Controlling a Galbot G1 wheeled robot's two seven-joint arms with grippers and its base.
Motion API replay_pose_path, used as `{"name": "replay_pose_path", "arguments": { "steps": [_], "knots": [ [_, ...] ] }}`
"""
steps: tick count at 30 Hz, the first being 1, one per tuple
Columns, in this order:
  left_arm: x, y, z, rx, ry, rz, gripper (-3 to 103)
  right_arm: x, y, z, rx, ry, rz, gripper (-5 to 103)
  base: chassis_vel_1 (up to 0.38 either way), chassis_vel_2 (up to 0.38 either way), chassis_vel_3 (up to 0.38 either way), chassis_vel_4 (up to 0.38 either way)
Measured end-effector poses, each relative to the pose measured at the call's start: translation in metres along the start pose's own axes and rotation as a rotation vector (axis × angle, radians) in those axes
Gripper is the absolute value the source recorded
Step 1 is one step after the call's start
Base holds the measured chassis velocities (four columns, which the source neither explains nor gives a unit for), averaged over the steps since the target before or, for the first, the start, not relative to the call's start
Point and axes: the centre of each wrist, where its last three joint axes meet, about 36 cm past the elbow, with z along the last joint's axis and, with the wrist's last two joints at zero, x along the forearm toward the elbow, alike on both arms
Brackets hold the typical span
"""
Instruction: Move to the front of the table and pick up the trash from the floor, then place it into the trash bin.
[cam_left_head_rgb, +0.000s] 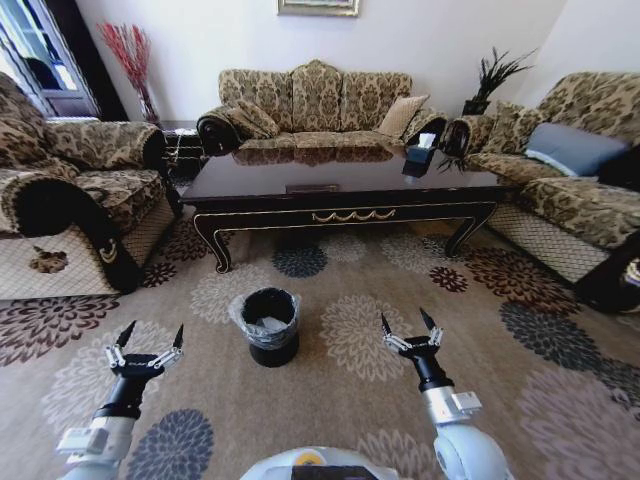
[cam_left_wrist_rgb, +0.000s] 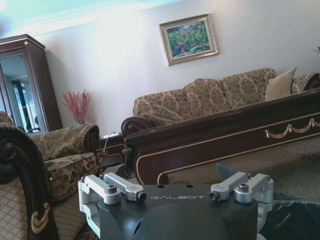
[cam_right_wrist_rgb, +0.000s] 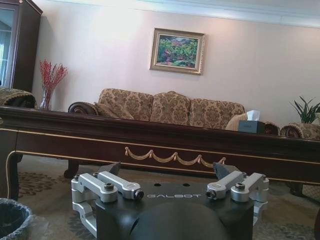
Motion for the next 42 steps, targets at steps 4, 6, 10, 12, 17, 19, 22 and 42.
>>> {"name": "replay_pose_path", "arguments": {
  "steps": [4, 6, 10, 12, 17, 19, 22, 42],
  "knots": [
    [-0.0002, -0.0001, 0.0, 0.001, 0.001, -0.001, 100, -0.0001, 0.0, 0.0, 0.0, 0.0, 0.0, 100, 0.0, 0.0, 0.0, 0.0],
    [-0.0003, -0.0001, 0.0, 0.001, 0.001, -0.001, 100, -0.0001, 0.0, 0.0, 0.0, 0.0, 0.0, 100, 0.0, 0.0, 0.0, 0.0],
    [-0.0005, -0.0001, 0.0001, 0.001, 0.001, -0.002, 100, -0.0002, 0.0, -0.0001, 0.0, -0.001, 0.0, 100, 0.0, 0.0, 0.0, 0.0],
    [-0.0005, -0.0001, 0.0001, 0.001, 0.002, -0.002, 100, -0.0002, 0.0, -0.0001, 0.0, -0.001, 0.0, 100, 0.0, 0.0, 0.0, 0.0],
    [-0.0006, -0.0001, 0.0002, 0.001, 0.002, -0.002, 100, -0.0002, 0.0, 0.0, 0.0, -0.001, 0.0, 100, 0.049, -0.05, -0.042, 0.06],
    [-0.0006, -0.0001, 0.0003, 0.001, 0.002, -0.002, 100, -0.0002, 0.0, 0.0, 0.0, -0.001, 0.0, 100, 0.076, -0.087, -0.065, 0.079],
    [-0.0007, -0.0001, 0.0003, 0.002, 0.002, -0.002, 100, -0.0002, 0.0001, 0.0, 0.0, -0.001, 0.0, 100, 0.106, -0.106, -0.099, 0.092],
    [-0.0006, -0.0001, 0.0006, 0.002, 0.004, -0.003, 100, -0.0001, 0.0001, -0.0001, -0.001, -0.001, 0.001, 100, 0.173, -0.171, -0.169, 0.166]
  ]
}}
